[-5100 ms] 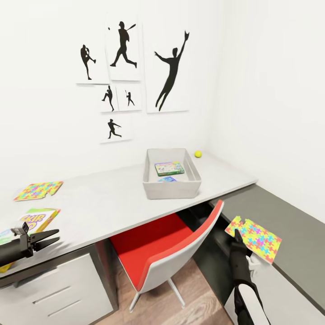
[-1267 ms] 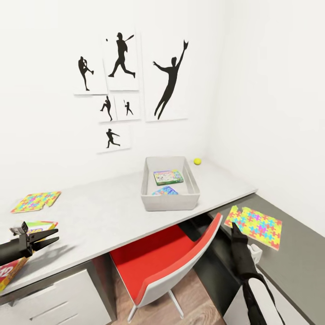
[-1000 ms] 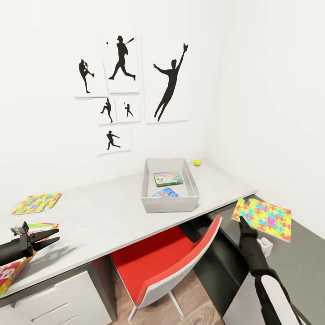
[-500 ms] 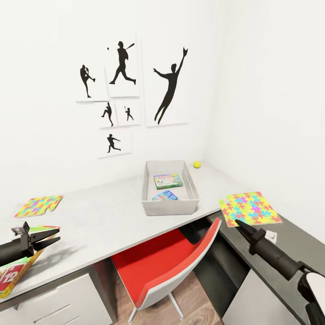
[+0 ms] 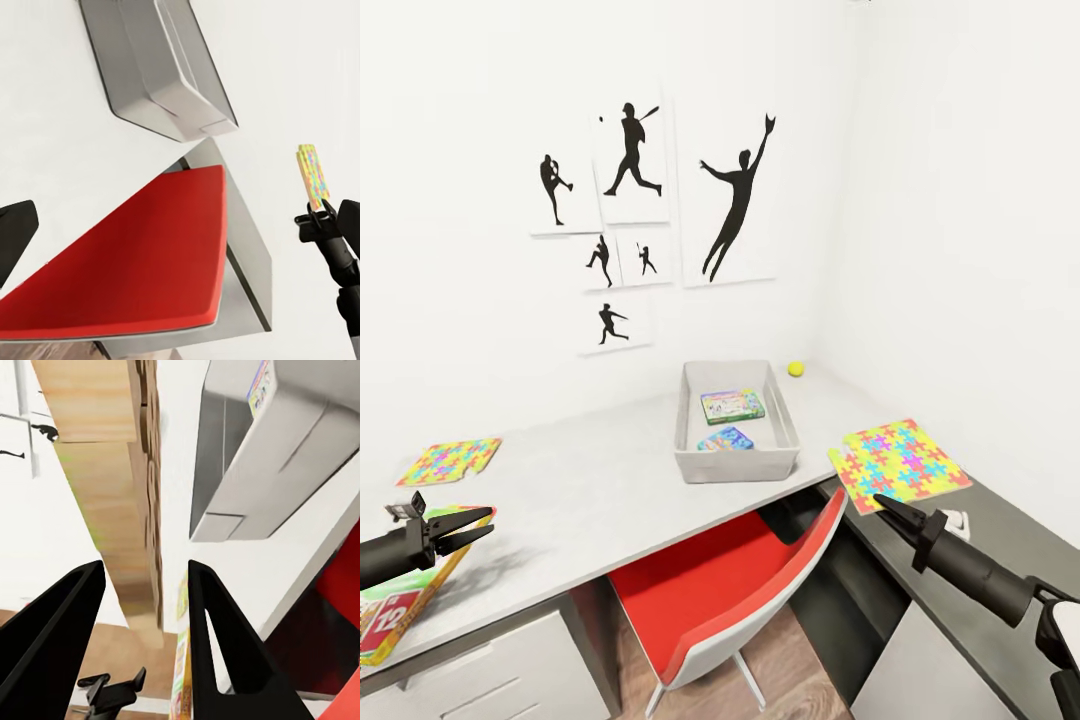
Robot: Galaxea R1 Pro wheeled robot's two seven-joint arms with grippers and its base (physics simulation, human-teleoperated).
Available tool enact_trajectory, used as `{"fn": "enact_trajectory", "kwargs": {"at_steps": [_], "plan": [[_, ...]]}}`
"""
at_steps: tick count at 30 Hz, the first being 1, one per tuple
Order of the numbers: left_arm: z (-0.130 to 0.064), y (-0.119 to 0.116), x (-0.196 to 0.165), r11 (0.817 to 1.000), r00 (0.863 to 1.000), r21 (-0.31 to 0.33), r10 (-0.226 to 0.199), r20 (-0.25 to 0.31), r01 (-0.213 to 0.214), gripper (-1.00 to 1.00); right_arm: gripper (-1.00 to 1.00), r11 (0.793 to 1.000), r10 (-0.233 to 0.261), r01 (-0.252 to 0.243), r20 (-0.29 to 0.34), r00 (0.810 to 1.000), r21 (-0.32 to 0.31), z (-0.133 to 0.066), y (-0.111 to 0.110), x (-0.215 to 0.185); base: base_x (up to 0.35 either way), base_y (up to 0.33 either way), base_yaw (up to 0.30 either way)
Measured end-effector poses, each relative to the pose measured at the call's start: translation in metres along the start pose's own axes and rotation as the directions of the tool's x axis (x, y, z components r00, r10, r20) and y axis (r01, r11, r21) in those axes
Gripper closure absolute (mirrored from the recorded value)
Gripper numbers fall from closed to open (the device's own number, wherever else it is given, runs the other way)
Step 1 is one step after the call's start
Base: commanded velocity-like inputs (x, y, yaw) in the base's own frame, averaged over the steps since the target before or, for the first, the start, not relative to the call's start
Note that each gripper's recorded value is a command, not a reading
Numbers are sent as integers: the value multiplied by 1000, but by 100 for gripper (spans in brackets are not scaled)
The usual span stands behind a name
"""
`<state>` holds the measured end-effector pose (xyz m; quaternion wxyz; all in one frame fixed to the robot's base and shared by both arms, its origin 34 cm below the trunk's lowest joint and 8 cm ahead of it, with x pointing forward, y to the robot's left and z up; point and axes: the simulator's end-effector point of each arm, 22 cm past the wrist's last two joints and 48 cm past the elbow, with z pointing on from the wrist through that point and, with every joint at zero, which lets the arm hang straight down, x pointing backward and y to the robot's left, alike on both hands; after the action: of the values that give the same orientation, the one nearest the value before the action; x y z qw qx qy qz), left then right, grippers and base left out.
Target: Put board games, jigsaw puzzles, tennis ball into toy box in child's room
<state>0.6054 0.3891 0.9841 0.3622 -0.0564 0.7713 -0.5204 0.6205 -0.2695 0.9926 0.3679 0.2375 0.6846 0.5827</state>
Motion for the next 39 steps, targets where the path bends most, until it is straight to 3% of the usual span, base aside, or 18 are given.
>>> {"fn": "enact_trajectory", "kwargs": {"at_steps": [17, 28, 30, 35, 39], "plan": [[-6, -20, -9, 1000, 1000, -1, 0, -3, 0, -100, 100, 1000, -8, 8, -7, 1000, 0, -4, 24, -4, 0, 0, 2], [-9, -32, -14, 1000, 1000, 0, -1, -6, 1, -100, 100, 999, -36, 35, -40, 999, -13, 1, 48, 4, 0, 0, 235], [-6, -34, -12, 1000, 1000, -1, -1, -21, 1, -100, 100, 999, -37, 37, -44, 998, -12, 1, 51, 5, 0, 0, 288], [13, -39, 10, 1000, 993, 2, -6, -121, 6, -100, 100, 999, -39, 38, -48, 998, -11, 0, 57, 5, 0, 0, 290], [19, -43, 19, 1000, 987, 2, -8, -158, 9, -100, 100, 999, -39, 39, -50, 998, -13, -1, 62, 5, 0, 0, 291]]}}
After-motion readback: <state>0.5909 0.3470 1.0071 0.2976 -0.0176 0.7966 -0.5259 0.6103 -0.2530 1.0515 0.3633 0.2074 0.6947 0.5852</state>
